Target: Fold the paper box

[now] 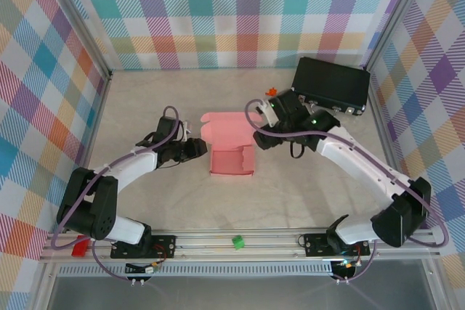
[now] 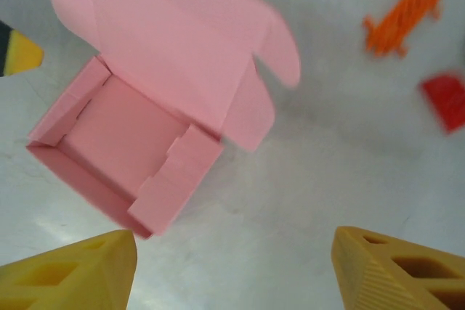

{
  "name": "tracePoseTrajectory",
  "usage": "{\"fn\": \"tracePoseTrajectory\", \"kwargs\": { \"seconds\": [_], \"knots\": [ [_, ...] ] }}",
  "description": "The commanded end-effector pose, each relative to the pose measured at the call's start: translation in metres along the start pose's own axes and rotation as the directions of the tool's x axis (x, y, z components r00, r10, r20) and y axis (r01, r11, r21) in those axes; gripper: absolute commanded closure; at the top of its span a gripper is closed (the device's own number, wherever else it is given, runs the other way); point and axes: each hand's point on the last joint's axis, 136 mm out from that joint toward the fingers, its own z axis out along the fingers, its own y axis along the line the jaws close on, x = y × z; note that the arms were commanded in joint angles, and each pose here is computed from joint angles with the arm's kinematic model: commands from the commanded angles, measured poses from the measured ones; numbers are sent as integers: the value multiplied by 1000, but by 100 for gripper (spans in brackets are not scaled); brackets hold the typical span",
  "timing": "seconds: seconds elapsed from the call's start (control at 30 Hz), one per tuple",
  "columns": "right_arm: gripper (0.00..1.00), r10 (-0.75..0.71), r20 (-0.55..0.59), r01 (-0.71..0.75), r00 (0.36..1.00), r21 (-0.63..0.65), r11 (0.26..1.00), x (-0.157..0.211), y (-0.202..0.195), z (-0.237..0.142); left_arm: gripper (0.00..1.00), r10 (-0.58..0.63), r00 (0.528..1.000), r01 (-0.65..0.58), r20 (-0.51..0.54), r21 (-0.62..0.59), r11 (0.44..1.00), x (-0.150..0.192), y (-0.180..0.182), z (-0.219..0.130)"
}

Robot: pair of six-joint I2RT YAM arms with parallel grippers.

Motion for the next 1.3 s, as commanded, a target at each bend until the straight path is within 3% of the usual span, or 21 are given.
{"fn": "tracePoseTrajectory", "kwargs": {
  "seconds": [0.0,0.2,0.43,0.77,1.1,1.27],
  "knots": [
    [31,391,-55,-394,919,-163,904,15,15,15,59,-3,1000,4,-2,125,992,2,-22,1],
    [40,580,-116,-592,806,-167,788,50,17,51,60,-64,998,68,-28,188,980,10,-21,16],
    [48,643,-109,-649,758,-224,727,57,22,80,64,-84,995,94,-56,208,974,18,-21,30],
    [60,640,-148,-657,754,-178,733,59,16,113,68,-108,992,117,-63,147,982,26,-10,33],
    [59,630,-141,-643,763,-260,720,43,21,134,68,-103,992,112,-69,141,984,29,-9,34],
    [63,632,-155,-650,759,-248,719,41,21,144,69,-102,992,111,-71,135,985,30,-9,35]
  ]
}}
